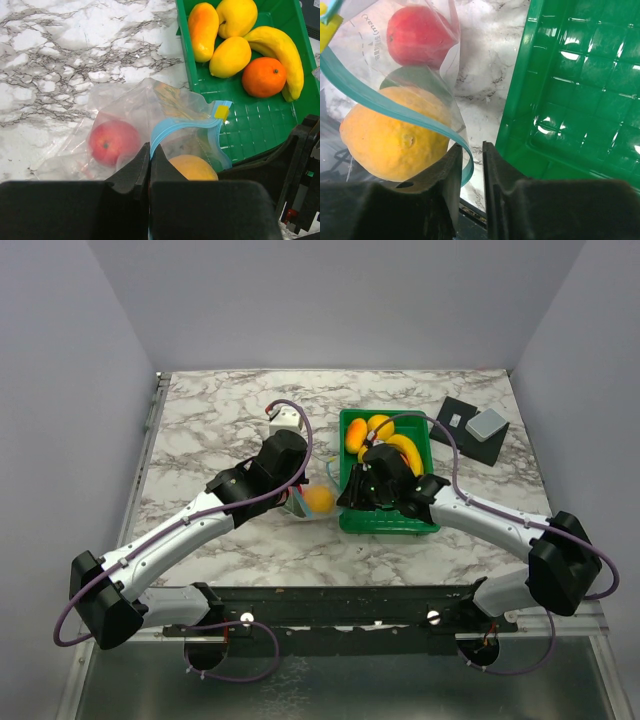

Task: Place the food in the zip-top bag and seal the zipper
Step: Adjust the zipper food storage bag at the center of the board.

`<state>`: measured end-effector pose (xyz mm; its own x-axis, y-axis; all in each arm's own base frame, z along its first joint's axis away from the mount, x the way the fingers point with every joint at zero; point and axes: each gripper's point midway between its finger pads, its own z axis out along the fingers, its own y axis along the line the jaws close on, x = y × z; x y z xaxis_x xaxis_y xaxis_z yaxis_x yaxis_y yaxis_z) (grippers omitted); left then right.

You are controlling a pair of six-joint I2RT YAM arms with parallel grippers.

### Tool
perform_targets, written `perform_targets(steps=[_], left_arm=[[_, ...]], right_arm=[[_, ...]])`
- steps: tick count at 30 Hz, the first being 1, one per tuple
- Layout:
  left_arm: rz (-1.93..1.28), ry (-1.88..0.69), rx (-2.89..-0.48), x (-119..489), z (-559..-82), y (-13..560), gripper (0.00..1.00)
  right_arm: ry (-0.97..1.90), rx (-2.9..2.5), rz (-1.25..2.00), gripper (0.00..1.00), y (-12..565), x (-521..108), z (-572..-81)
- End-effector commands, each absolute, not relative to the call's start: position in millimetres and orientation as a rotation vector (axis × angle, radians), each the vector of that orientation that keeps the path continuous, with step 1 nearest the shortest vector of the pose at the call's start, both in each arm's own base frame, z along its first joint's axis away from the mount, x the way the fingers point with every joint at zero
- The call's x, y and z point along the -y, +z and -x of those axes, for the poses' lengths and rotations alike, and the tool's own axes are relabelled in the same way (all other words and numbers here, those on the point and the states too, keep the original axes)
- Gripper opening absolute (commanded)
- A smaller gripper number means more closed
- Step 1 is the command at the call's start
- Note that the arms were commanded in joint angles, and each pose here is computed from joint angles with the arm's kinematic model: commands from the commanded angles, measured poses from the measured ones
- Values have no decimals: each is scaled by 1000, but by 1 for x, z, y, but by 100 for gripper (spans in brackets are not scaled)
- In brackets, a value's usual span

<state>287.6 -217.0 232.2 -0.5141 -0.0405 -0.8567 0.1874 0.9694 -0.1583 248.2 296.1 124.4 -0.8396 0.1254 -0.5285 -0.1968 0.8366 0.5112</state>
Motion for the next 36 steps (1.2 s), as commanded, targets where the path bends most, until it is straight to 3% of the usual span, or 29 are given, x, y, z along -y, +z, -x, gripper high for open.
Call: perform_targets(steps=[1, 5, 6, 18, 29, 32, 36], left_arm=[[-82, -301, -2056, 216, -291, 251, 0], [-73, -298, -2047, 213, -290, 255, 0], [-69, -294, -2043, 211, -290, 257, 0], [-33, -198, -1957, 180, -288, 300, 1], [26, -248, -1835, 158, -276, 373, 2], [35, -245, -1848, 158, -276, 365, 2], [29, -203, -1919, 163, -280, 319, 1]], right_arm=[[790, -2429, 70, 24, 129, -305, -251], [791, -2392, 87, 2, 143, -308, -258], [790, -2378, 100, 1, 149, -309, -260], [709, -2115, 257, 1, 251, -315, -299], [724, -2005, 353, 1, 328, -320, -302], [728, -2020, 361, 1, 322, -326, -305], [799, -2150, 385, 1, 263, -348, -301]])
